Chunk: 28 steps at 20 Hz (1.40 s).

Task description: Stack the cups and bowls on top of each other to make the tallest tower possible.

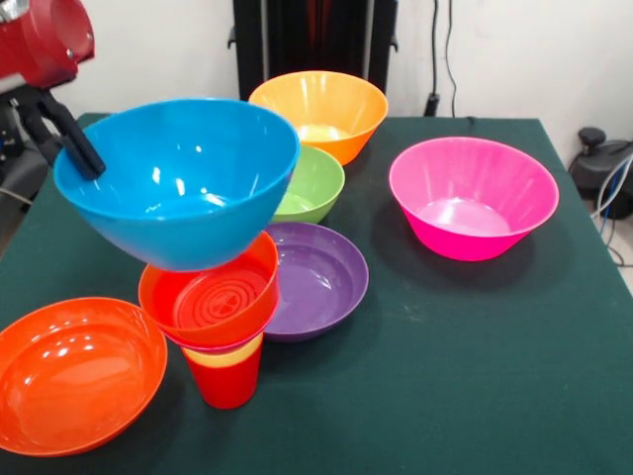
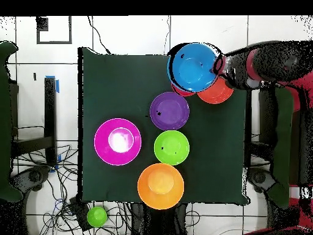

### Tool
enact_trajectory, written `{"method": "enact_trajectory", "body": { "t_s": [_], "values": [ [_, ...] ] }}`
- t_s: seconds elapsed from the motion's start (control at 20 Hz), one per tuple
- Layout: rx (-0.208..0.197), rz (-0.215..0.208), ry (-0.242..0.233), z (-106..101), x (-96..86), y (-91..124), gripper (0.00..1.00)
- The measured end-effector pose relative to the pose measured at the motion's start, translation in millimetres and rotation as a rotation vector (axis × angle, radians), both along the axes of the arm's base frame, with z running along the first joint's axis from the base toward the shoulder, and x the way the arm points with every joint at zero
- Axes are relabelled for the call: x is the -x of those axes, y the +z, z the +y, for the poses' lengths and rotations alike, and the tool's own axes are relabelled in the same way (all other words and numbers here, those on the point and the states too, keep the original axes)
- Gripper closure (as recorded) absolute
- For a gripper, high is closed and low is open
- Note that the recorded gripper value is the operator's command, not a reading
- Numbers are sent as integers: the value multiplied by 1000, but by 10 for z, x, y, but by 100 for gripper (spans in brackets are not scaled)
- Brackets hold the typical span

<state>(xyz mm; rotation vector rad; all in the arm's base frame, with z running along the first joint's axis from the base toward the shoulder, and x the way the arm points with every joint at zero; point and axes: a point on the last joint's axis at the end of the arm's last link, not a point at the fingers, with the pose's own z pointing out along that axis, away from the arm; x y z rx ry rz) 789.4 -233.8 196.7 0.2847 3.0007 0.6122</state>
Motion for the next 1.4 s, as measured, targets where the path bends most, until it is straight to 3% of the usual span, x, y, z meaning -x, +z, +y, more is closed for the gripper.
{"method": "enact_trajectory", "body": {
  "t_s": [0.6, 1.15, 1.4],
  "values": [
    [-21, 14, -3, 38, 22, -285, 100],
    [17, -43, -23, 8, -54, -336, 100],
    [35, -42, -12, 48, -53, -421, 100]
  ]
}}
